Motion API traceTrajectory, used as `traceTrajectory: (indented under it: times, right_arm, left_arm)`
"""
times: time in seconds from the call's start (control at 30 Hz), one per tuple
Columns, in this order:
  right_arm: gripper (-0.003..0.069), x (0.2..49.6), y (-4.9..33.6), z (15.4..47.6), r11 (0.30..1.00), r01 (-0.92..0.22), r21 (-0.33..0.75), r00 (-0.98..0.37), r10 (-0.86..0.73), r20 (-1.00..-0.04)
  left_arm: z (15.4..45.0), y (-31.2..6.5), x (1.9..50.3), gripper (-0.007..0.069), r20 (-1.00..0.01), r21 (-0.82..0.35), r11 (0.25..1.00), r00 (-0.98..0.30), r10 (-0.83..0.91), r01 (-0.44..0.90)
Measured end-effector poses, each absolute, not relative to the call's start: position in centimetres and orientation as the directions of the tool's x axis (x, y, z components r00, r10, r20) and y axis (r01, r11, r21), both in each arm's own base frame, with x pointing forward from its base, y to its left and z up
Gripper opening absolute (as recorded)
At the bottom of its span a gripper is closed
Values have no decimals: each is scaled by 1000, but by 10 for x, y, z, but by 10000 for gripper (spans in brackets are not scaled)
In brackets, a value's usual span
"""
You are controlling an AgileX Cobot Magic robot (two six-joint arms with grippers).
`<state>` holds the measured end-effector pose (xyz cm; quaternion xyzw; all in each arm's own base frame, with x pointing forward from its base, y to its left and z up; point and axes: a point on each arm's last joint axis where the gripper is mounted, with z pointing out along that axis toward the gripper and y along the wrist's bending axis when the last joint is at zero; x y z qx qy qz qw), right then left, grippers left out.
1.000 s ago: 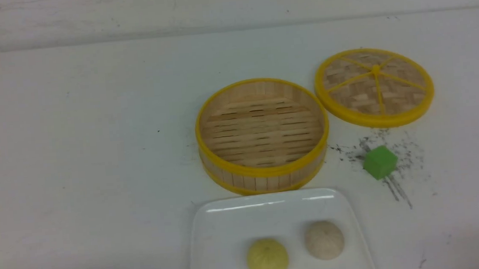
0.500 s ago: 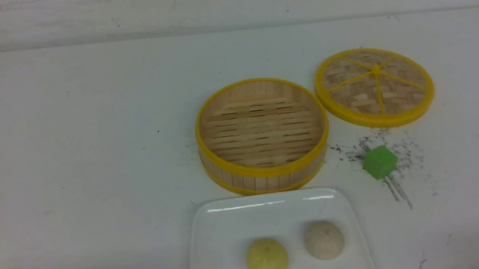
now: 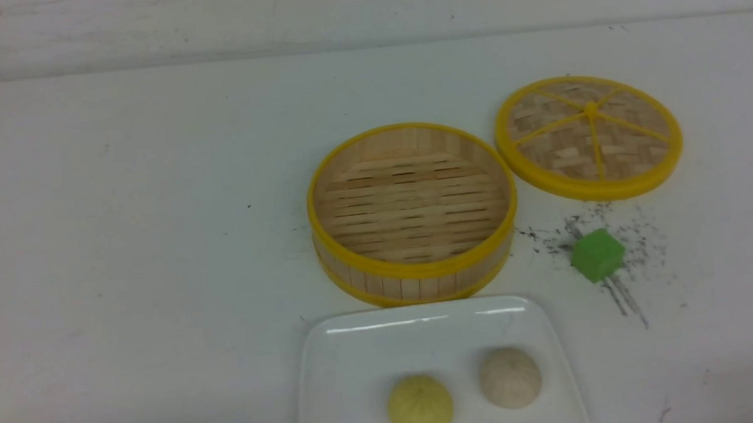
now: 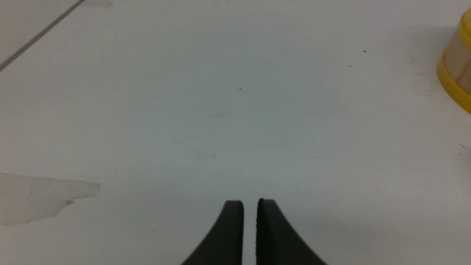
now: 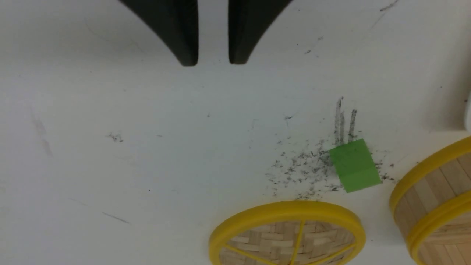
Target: Put the steamed buns into the plate on the white tablecloth.
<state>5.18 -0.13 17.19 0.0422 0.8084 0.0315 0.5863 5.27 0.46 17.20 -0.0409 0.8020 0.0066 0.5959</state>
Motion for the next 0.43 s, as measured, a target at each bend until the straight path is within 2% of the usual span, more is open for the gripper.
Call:
traceTrajectory:
  times: [0.43]
  right_arm:
    - [164,52,-1,172,994,31,100,-309,105,-945]
  left_arm:
    - [172,5,53,97,-956,-30,997,-289,-50,-74]
